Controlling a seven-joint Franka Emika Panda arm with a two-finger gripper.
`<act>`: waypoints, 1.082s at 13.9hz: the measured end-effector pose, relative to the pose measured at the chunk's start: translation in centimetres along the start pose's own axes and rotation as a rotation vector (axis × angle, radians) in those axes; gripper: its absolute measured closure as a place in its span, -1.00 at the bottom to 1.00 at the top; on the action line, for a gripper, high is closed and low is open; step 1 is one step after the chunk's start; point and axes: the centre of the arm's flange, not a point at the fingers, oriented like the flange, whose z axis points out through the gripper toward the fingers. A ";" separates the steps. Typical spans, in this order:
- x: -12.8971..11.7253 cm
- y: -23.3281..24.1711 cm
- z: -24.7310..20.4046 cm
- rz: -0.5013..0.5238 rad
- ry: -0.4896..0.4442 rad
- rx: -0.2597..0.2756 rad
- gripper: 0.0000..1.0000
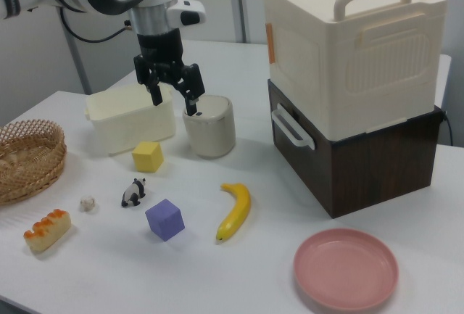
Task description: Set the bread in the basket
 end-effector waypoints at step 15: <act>-0.1 -0.1 -0.3 -0.002 0.005 0.000 -1.00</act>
